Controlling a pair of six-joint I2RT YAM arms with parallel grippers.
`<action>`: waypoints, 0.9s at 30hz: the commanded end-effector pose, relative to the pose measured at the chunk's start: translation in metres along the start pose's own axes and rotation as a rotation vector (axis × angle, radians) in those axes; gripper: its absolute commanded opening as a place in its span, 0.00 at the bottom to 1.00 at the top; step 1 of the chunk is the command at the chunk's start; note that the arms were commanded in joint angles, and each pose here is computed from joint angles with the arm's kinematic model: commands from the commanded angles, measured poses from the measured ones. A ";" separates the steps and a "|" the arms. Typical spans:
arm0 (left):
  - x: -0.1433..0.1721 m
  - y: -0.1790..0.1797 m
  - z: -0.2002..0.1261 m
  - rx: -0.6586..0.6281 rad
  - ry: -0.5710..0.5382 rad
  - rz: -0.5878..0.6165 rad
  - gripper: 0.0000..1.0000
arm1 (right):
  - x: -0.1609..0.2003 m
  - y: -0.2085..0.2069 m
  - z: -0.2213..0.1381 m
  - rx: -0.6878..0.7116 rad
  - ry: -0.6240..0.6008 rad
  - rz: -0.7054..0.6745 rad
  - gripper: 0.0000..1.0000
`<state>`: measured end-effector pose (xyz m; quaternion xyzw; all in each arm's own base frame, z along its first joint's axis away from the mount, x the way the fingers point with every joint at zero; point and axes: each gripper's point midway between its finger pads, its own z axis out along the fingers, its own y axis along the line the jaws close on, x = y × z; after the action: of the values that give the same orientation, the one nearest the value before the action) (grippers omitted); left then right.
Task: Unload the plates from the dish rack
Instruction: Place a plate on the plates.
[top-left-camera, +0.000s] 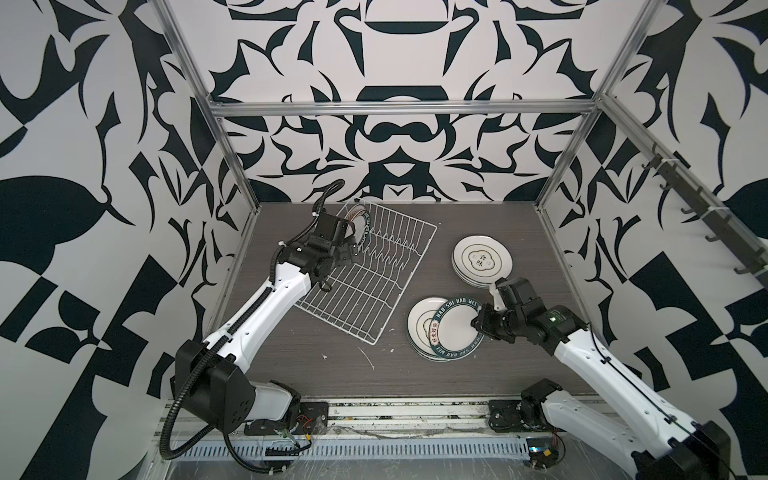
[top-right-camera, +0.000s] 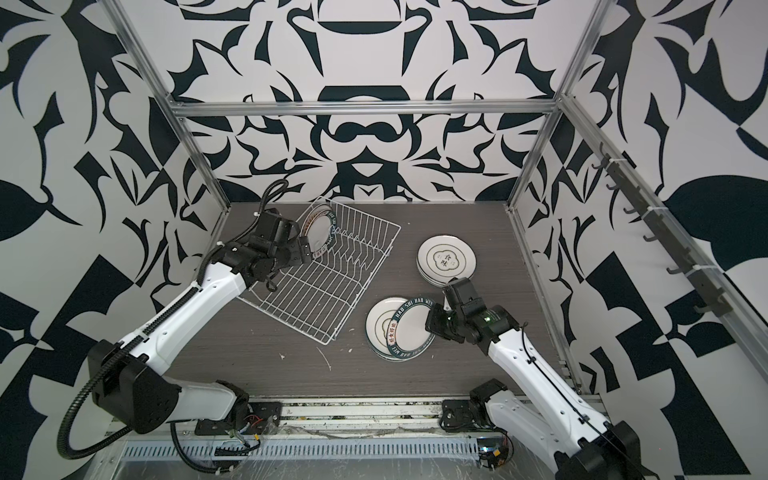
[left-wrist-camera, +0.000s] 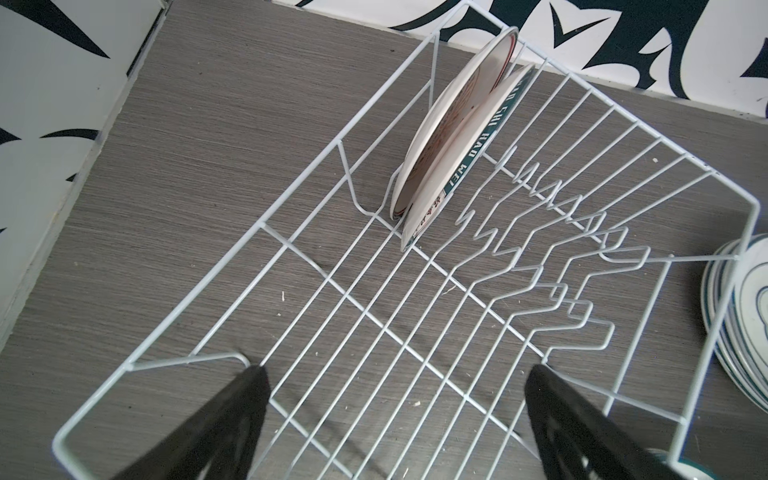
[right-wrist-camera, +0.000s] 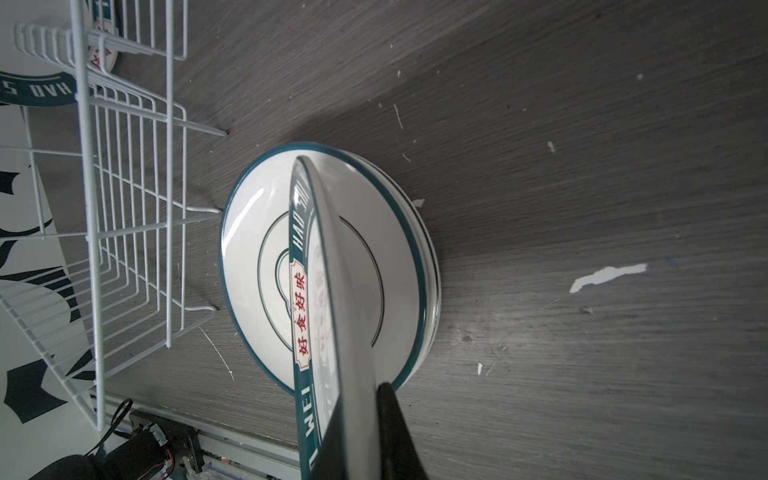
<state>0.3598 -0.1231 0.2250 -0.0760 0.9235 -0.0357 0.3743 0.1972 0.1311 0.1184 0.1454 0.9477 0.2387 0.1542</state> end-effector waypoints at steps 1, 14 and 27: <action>-0.002 -0.003 -0.006 0.029 -0.008 -0.002 0.99 | 0.008 -0.013 0.009 0.047 0.035 0.009 0.17; 0.003 -0.007 -0.003 0.052 0.011 0.007 0.99 | 0.004 -0.009 0.024 0.055 0.072 0.010 0.36; 0.010 -0.005 -0.001 0.056 0.019 0.009 0.99 | -0.006 0.008 0.031 0.015 0.074 0.006 0.53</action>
<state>0.3563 -0.1319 0.2167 -0.0613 0.9280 -0.0577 0.3630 0.2017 0.1403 0.0792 0.1479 0.9602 0.2183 0.0921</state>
